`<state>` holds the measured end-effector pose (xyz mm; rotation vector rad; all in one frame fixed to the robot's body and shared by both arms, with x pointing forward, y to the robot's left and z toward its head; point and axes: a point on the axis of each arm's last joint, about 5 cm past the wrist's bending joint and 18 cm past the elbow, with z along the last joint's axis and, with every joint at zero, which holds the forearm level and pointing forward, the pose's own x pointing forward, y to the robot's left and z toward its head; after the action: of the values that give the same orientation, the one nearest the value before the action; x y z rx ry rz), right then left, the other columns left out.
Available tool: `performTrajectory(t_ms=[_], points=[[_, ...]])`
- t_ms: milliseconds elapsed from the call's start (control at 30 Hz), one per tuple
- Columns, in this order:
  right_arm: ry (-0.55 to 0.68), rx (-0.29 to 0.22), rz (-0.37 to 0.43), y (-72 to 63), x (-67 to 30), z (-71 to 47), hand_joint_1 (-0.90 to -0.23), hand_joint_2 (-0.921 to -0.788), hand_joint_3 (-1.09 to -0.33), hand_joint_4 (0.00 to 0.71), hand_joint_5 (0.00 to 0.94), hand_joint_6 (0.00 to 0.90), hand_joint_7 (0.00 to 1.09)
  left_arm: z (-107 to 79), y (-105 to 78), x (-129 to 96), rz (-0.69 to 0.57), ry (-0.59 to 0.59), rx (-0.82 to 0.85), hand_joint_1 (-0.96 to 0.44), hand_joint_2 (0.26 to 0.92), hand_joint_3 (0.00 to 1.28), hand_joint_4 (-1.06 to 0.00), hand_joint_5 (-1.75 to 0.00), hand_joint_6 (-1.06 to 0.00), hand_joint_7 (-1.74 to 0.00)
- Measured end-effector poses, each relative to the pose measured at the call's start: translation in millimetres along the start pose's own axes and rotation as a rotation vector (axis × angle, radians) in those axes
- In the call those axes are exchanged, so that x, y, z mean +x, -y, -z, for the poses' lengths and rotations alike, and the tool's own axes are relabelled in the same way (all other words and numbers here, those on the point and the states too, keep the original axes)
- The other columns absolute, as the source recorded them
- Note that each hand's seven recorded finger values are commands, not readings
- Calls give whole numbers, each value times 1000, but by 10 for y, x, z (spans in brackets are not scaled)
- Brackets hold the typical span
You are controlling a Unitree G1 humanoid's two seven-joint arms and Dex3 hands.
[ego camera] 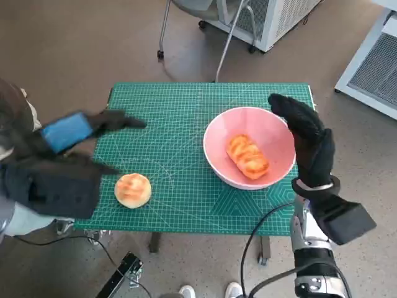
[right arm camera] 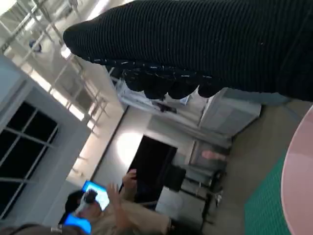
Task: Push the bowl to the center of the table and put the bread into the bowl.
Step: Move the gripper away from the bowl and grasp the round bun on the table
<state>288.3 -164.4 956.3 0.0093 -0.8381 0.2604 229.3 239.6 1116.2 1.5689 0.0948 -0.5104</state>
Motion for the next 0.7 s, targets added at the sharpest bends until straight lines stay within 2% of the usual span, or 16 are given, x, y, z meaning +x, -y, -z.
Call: performTrajectory(t_ms=[333,700], points=[[-9,17,-10,2,4,4,-570,-921,-725,359,0,40,796,68,245,-42,77,-19,-65,44,798,1,-246,0,-393,-92],[-6,29,-16,12,12,-3,-569,-921,-724,359,0,37,803,46,439,66,146,-51,-32,33,799,1,-250,-2,-402,-54]])
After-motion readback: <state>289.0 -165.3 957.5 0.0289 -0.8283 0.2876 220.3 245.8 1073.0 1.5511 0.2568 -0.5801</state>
